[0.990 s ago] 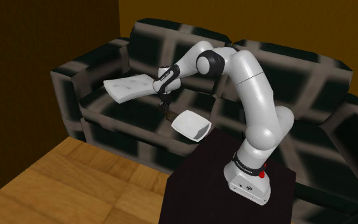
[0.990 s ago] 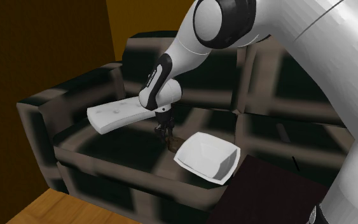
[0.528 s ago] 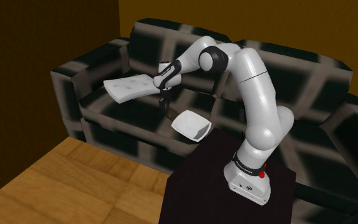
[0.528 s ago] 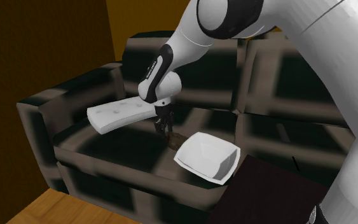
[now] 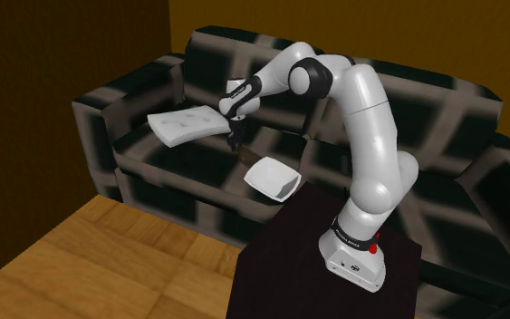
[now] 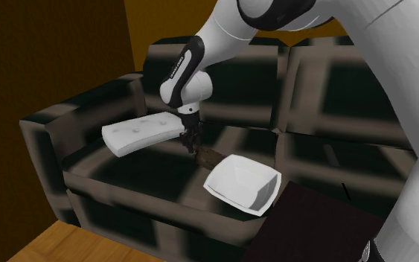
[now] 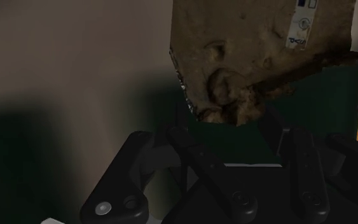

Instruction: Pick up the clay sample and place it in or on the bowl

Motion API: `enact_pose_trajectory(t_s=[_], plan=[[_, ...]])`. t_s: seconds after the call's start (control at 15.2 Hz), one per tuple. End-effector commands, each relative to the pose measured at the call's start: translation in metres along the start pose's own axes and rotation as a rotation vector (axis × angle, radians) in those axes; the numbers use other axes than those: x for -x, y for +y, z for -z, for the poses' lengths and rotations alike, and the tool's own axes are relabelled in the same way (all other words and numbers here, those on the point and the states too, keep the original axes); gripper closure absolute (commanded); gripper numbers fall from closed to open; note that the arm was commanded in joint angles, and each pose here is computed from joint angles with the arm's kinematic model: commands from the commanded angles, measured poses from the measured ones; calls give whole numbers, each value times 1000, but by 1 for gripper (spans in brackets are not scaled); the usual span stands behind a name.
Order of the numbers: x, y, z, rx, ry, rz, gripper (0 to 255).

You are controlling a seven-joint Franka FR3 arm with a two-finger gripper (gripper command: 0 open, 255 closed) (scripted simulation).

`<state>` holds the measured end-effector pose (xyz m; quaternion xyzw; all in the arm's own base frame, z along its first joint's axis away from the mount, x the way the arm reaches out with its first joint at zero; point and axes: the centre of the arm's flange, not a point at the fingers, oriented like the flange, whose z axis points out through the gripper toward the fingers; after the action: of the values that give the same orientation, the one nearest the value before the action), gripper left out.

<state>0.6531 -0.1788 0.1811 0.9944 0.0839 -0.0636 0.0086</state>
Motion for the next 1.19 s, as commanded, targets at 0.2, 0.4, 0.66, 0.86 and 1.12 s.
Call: enact_pose_trajectory(t_s=[0.2,0.4,0.66,0.86,1.12], plan=[[4,-1,26,0,0,0,255],[6,-1,42,0,0,0,255],[9,-1,63,0,0,0,255],[11,0,79,0,0,0,255],[49,-14,80,0,0,0,255]])
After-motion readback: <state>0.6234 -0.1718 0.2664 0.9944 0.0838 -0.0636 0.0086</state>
